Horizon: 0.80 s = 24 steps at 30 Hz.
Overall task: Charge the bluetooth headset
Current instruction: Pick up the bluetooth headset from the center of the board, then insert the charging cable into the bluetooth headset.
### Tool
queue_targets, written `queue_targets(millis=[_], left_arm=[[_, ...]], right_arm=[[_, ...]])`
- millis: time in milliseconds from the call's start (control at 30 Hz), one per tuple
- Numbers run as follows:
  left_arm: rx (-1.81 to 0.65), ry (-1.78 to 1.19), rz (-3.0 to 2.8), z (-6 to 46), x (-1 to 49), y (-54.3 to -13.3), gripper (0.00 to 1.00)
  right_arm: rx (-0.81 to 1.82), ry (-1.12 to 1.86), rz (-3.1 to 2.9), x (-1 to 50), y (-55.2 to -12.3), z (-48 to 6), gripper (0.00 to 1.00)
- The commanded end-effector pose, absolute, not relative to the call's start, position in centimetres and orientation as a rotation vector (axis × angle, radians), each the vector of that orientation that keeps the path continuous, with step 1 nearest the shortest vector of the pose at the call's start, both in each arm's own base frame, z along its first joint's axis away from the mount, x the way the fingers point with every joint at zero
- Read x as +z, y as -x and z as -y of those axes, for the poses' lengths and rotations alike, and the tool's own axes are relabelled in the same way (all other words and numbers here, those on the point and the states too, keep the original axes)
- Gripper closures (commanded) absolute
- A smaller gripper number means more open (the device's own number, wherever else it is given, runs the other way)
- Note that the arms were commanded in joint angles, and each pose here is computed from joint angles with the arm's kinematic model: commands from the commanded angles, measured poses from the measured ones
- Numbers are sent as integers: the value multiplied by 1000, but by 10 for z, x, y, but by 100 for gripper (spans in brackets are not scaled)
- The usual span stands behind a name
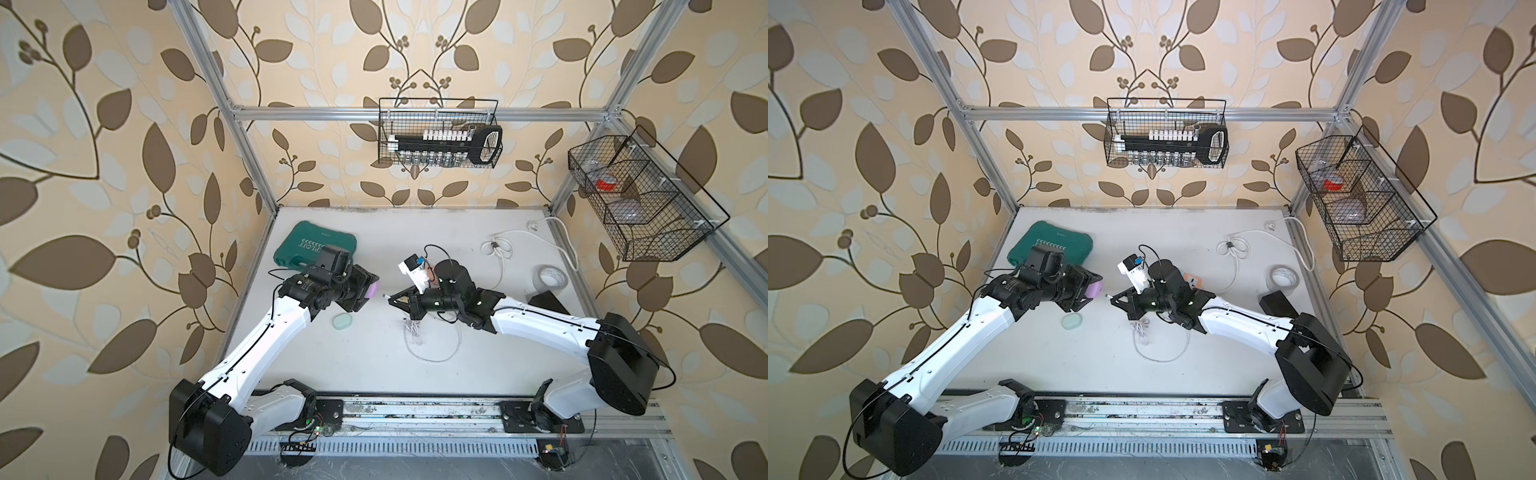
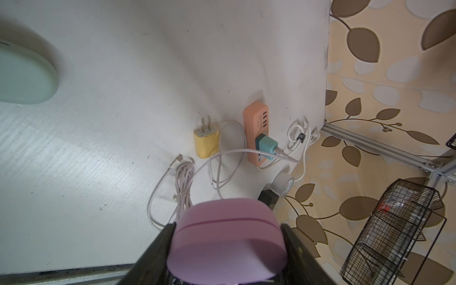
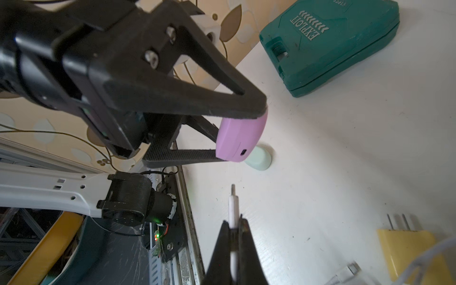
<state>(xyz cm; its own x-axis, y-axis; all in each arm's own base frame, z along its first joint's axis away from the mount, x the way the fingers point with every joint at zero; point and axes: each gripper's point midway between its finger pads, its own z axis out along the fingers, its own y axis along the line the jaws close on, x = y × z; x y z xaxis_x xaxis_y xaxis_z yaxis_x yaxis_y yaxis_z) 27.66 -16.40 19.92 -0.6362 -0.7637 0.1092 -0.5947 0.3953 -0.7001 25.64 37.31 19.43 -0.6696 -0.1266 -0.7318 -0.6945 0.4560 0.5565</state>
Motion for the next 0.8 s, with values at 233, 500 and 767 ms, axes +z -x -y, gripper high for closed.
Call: queue_targets(millis=[233, 500, 767], left_arm=[[-1143, 1166, -2369, 162, 217, -274, 63], [-1163, 1149, -2350, 162, 222, -273, 64], [-1167, 1144, -2346, 163, 223, -274, 64]], right_arm=[[1287, 604, -2022, 217, -270, -389, 100], [1397, 542, -2005, 218, -275, -394, 100], [1421, 541, -2002, 217, -275, -396, 100]])
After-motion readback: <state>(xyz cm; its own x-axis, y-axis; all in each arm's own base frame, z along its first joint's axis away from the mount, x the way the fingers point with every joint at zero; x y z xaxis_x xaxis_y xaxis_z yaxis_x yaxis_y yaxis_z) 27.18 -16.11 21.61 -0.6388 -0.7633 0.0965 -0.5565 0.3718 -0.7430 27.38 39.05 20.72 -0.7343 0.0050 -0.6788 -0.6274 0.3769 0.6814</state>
